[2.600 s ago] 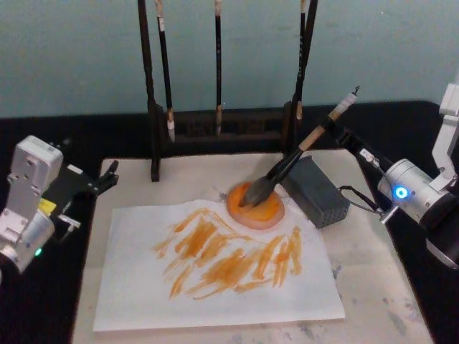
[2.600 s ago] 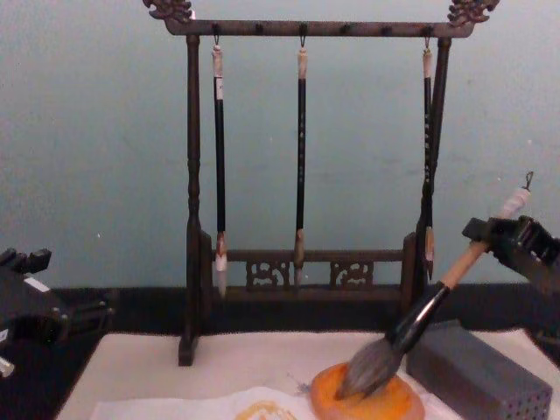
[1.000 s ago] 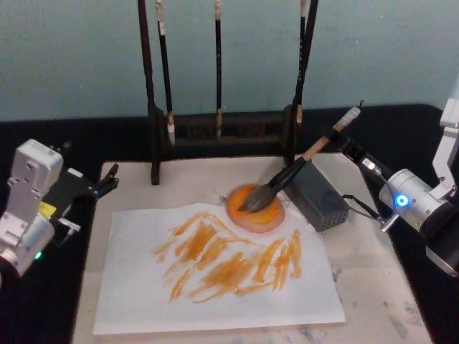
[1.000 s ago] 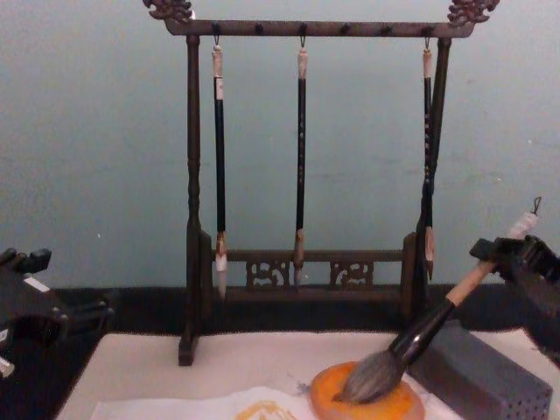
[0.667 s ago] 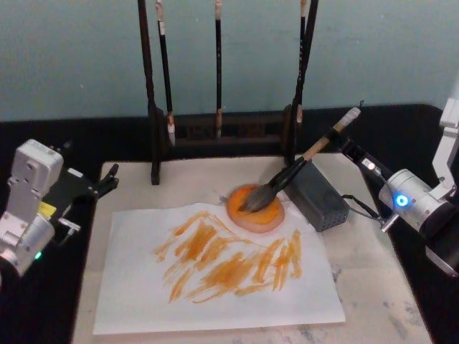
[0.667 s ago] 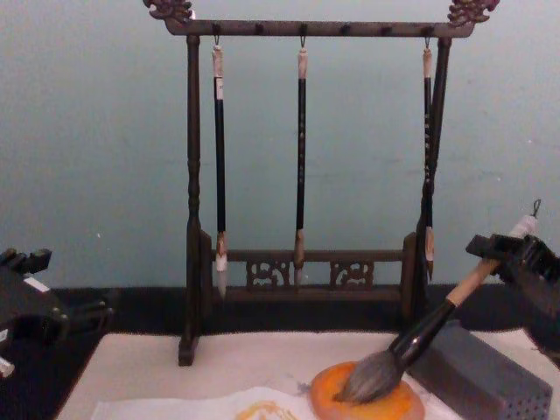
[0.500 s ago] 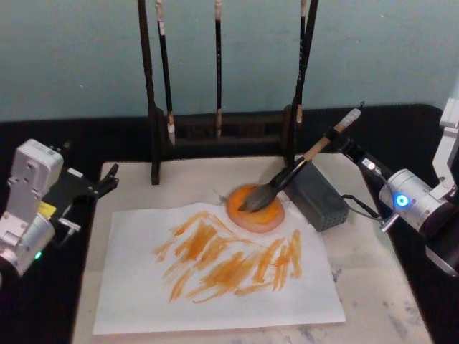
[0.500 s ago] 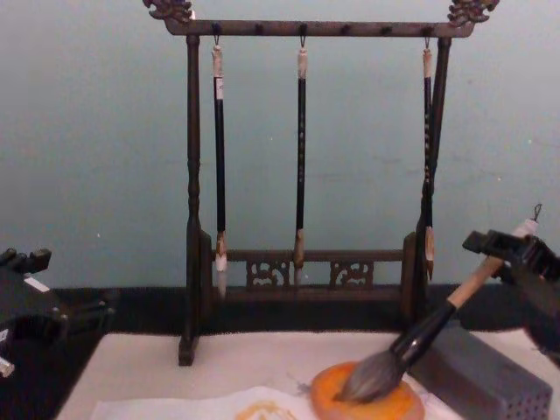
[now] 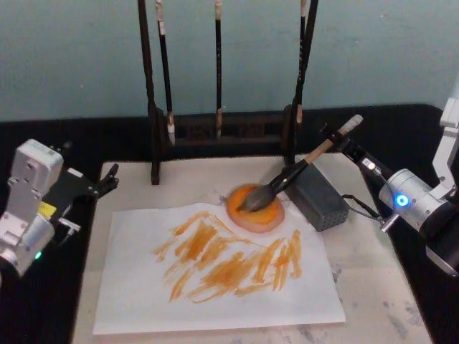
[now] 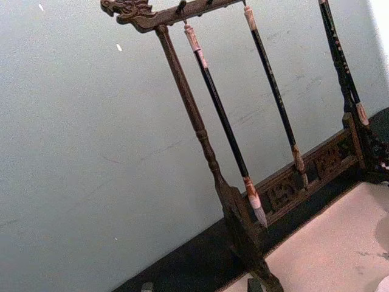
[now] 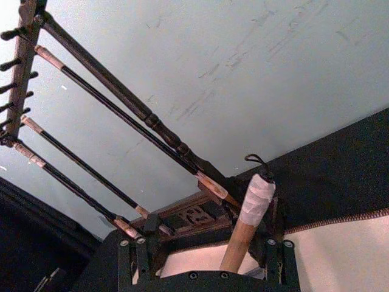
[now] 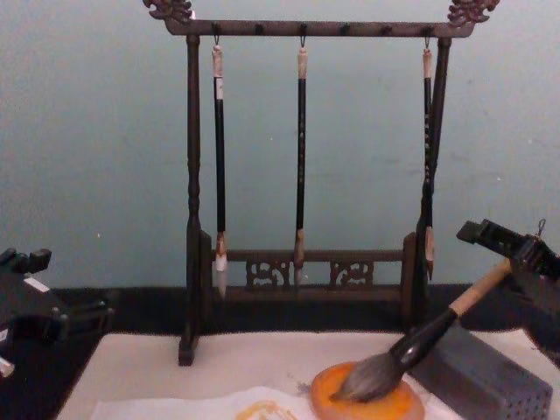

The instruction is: Pick up the brush from the inkstone, write on the paper, then place the brush back to its original position.

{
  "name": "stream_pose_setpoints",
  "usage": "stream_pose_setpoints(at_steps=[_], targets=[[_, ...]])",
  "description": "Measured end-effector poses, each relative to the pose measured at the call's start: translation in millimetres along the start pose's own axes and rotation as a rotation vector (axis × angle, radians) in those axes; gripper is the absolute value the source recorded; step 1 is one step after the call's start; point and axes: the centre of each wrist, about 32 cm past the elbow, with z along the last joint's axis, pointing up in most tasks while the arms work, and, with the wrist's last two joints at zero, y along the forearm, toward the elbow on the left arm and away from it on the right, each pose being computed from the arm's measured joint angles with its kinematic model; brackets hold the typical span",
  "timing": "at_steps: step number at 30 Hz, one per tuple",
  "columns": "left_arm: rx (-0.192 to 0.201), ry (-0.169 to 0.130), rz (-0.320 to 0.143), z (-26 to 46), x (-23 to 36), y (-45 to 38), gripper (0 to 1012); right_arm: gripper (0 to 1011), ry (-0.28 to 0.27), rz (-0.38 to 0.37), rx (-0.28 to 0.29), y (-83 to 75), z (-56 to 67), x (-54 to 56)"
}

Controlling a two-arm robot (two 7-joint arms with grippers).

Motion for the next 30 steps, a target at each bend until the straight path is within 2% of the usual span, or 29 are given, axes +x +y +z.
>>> stream_pose_setpoints(at_steps=[4,19,23,30], targets=[[0.0,0.0,0.0,0.0,0.0,0.0,1001,1000,0.0,0.0,0.0,0.0,0.0,0.0],[0.0,0.0,0.0,0.0,0.0,0.0,1001,1000,-0.001,0.0,-0.001,-0.4,0.0,0.0],[0.0,0.0,0.0,0.0,0.0,0.0,1001,1000,0.001,0.001,-0.006,-4.5,-2.4,0.4],[0.0,0.0,0.0,0.0,0.0,0.0,1001,1000,0.011,-0.003,-0.002,-20.4,-5.4,-1.2]])
